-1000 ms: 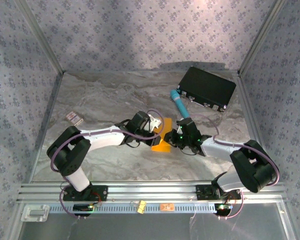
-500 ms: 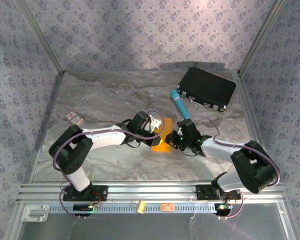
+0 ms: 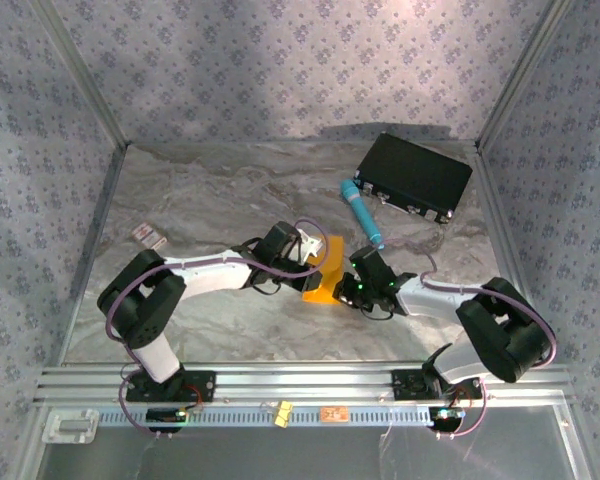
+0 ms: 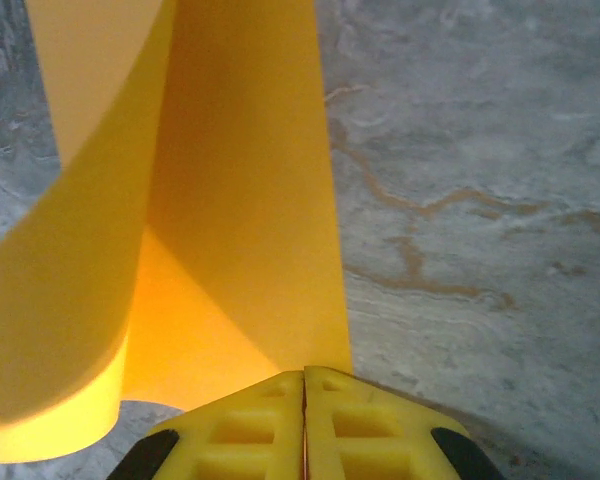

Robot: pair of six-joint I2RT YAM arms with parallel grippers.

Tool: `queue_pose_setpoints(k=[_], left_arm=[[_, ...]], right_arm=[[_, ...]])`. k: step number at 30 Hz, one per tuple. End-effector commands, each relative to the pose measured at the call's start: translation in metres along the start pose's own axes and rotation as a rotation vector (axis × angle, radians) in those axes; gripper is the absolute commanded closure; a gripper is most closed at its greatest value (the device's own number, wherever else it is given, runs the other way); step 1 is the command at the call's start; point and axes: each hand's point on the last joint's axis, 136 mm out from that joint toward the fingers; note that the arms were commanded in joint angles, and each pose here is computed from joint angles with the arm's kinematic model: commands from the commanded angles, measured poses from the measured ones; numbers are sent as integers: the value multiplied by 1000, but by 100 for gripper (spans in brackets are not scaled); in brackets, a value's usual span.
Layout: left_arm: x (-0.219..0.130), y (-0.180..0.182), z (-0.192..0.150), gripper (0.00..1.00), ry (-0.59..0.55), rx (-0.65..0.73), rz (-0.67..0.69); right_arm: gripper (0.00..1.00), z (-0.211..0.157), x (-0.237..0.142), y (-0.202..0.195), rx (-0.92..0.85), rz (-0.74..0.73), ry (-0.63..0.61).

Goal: Fold a paper plane with a square sheet of paper (pick it up from the middle)
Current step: Fold the triangle a second time at the center of the table.

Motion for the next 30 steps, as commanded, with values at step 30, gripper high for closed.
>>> queue_pose_setpoints(k=[30], left_arm=[[2, -2, 10, 100, -68, -136, -41]], right_arm=[[90, 10, 2, 17, -45, 19, 3]])
Point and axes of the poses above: each hand's point on the last joint's axis, 136 mm out from that joint toward the fingers, its own x axis out along the fingers, its own y axis along the line the jaws close on, z = x × y, and after that the axes turned 10 degrees about -x, right-handed
